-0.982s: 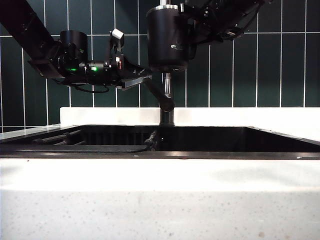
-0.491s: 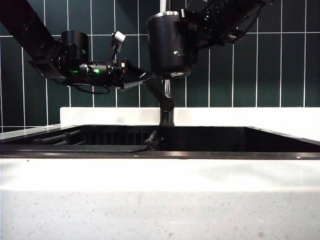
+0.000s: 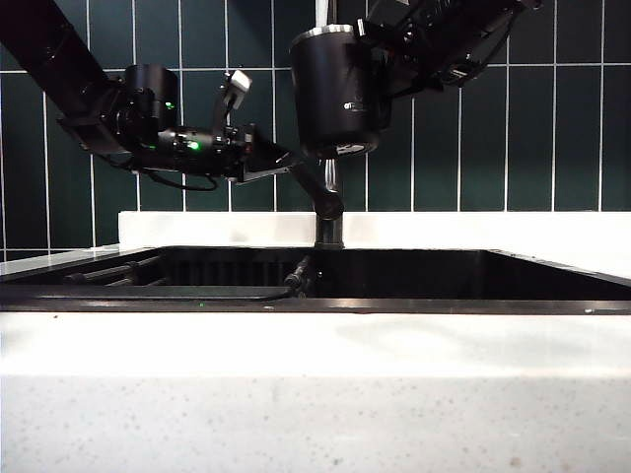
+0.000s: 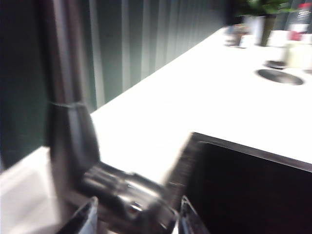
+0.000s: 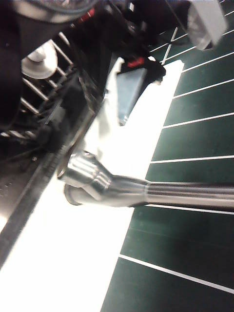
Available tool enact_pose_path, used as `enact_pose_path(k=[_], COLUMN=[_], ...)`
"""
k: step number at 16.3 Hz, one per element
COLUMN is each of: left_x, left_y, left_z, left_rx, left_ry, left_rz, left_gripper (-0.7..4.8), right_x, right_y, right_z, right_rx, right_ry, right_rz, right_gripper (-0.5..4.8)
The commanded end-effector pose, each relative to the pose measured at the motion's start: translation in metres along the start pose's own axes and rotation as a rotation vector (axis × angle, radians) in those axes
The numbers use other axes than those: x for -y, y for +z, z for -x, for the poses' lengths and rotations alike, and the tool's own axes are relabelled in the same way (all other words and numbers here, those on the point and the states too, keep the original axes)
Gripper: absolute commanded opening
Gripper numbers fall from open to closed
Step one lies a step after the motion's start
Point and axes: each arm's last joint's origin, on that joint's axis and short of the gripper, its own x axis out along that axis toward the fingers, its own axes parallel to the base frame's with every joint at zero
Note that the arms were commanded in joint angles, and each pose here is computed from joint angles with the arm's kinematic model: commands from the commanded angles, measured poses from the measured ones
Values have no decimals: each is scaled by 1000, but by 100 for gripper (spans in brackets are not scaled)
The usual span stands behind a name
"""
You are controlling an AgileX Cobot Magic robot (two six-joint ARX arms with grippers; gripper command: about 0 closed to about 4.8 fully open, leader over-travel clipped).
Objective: Pick up the mug next to the sink, go to the faucet to get some water, pour the water into the sink, and finally put the mug back to its place.
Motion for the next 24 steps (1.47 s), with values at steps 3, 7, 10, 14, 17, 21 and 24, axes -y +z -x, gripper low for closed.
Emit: enact_pose_path(k=[3,7,10,14,17,21,24], left_x=[-7,0,9,28,35,36,35], left_y=[6,21,51,92,104,103,103], left_z=[3,5,12,30,43,52,52], left_rx=[1,30,49,-18,-70,-115,-120], left_ry=[219,92,52,56,74,91,127], left_rz=[-29,-29,-17,49,117,181,184], left_gripper=[210,210,210,210,210,210,210], right_x=[-1,-1,2,31,45,44,37], right_y=[11,11,11,7,4,-2,-2], right_z=[4,4,7,17,21,20,18], right_rx=[66,66,52,-31,-98,-198,-285], right_ry=[9,7,-21,-190,-261,-240,-325], right_rz=[1,15,84,186,375,675,899], right_gripper=[-1,-1,-1,-1,-1,-1,-1])
